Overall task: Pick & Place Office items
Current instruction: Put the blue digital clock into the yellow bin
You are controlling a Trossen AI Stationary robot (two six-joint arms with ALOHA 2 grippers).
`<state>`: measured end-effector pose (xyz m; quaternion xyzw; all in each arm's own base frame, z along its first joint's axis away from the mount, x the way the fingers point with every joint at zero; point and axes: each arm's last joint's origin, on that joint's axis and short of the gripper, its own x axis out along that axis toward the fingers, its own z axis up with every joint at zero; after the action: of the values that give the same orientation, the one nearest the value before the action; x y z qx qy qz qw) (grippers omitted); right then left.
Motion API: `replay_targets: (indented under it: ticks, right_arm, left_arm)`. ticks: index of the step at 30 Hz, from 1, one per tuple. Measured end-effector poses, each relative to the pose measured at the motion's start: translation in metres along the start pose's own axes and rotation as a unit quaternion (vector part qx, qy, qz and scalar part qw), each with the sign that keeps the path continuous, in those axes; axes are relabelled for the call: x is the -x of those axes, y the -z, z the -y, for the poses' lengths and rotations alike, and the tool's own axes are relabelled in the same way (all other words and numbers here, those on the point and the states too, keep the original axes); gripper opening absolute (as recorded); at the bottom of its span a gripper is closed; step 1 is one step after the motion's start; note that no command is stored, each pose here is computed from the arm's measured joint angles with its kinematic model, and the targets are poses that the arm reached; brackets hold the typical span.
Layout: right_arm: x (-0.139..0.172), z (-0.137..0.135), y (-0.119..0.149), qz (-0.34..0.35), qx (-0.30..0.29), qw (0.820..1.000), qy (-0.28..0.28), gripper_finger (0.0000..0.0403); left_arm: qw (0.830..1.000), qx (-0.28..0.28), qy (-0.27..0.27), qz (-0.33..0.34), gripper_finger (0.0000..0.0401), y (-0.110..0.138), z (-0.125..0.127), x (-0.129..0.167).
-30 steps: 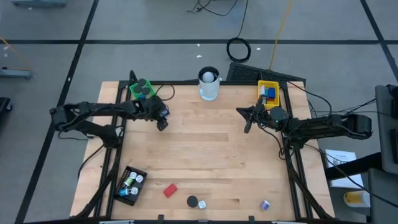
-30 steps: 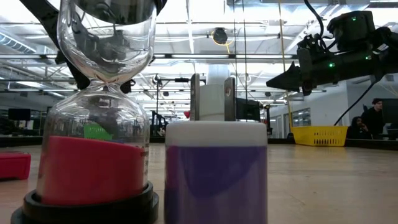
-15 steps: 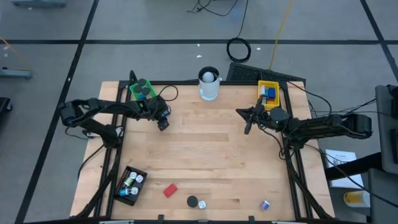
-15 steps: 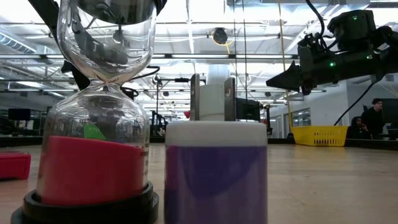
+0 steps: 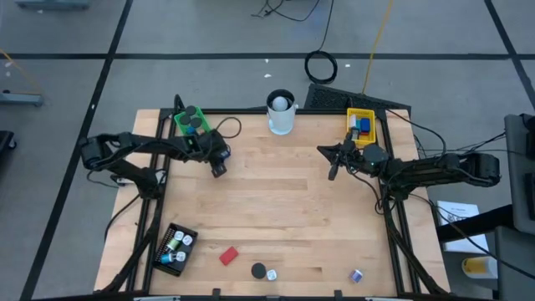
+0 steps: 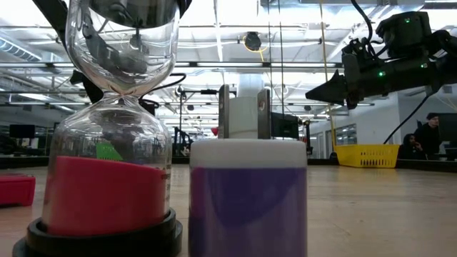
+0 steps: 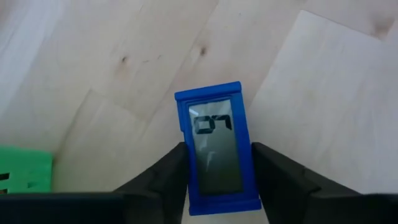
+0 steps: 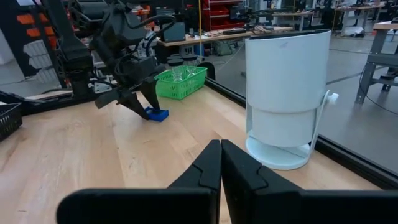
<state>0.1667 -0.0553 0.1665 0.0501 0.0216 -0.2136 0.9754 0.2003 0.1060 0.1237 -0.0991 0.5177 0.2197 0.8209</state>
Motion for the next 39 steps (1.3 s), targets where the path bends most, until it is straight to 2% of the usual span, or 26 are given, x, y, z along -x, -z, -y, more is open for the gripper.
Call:
replay_targets:
  ticks: [4, 12, 14, 17, 23, 29, 32, 39]
  right_arm:
    - [0.0, 0.0, 0.0, 0.0, -0.001, 1.0, 0.0, 0.0001]
    - [0.0, 0.0, 0.0, 0.0, -0.001, 1.0, 0.0, 0.0001]
    - [0.0, 0.0, 0.0, 0.0, -0.001, 1.0, 0.0, 0.0001]
    - [0.0, 0.0, 0.0, 0.0, -0.001, 1.0, 0.0, 0.0001]
    - [0.0, 0.0, 0.0, 0.0, -0.002, 1.0, 0.0, 0.0001]
    - [0.0, 0.0, 0.0, 0.0, -0.002, 1.0, 0.0, 0.0001]
    - [0.0, 0.0, 0.0, 0.0, -0.002, 1.0, 0.0, 0.0001]
    - [0.0, 0.0, 0.0, 0.0, -0.002, 1.0, 0.0, 0.0001]
  left_arm:
    - [1.0, -0.021, 0.0, -0.001, 0.0148, 0.0, 0.005, 0.0]
    - [0.999, -0.05, 0.013, 0.014, 0.0166, -0.01, 0.021, 0.004]
    - [0.997, -0.065, 0.027, 0.034, 0.0161, -0.019, 0.031, 0.009]
    - [0.99, -0.085, 0.047, 0.102, 0.0151, -0.041, 0.049, 0.019]
    - [0.97, -0.059, 0.118, 0.203, 0.0154, -0.075, 0.085, 0.019]
    - [0.969, -0.046, 0.144, 0.197, 0.0155, -0.105, 0.115, -0.015]
    - [0.963, -0.089, 0.143, 0.21, 0.0156, -0.125, 0.132, -0.028]
    - [0.93, -0.275, 0.117, 0.212, 0.0156, -0.154, 0.162, -0.056]
